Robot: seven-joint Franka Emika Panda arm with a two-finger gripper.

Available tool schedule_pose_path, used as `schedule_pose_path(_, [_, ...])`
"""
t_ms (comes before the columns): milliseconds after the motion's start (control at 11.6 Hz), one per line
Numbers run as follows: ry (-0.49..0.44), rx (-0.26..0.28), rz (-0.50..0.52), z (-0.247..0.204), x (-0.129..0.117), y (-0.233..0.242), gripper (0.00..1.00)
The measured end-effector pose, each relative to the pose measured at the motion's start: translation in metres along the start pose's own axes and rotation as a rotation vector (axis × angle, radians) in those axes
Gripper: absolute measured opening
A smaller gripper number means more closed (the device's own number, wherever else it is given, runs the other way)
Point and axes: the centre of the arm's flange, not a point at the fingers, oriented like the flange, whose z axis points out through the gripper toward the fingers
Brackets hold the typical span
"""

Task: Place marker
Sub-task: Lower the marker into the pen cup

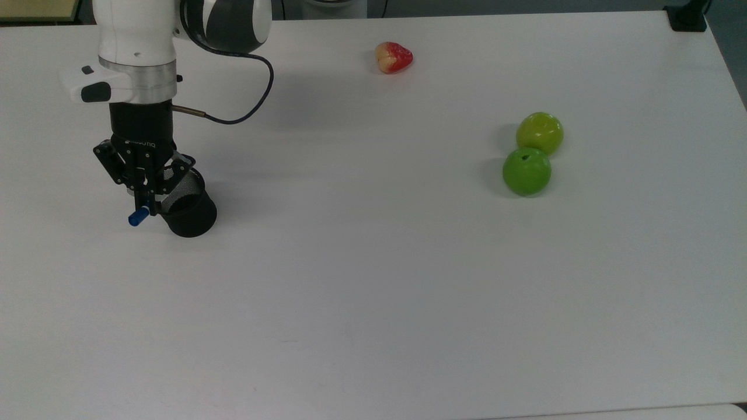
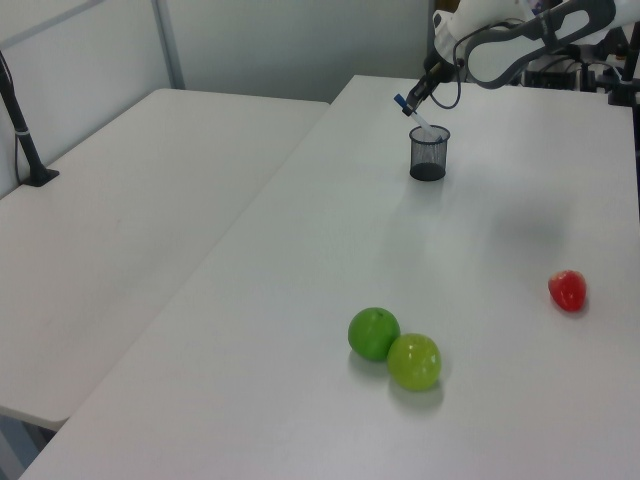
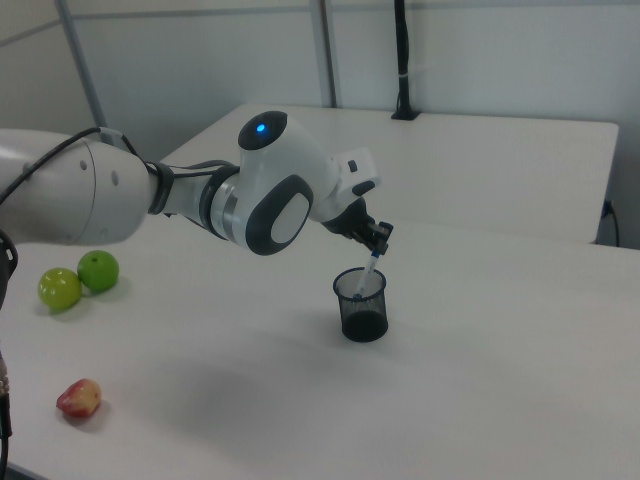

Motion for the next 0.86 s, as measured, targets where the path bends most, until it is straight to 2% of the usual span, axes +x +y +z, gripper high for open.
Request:
schedule_pose_path(516, [-0.013,0.012,-0.009,0.0055,-0.0047,-0.0101,0.2])
schedule_pose_path(688, [-0.013,0.012,-0.009,0.0055,-0.0048,-0.0101,0.25])
schedule_pose_path(861, [-0.013,0.012,-0.008,0.0055,-0.0048,-0.0101,0.4])
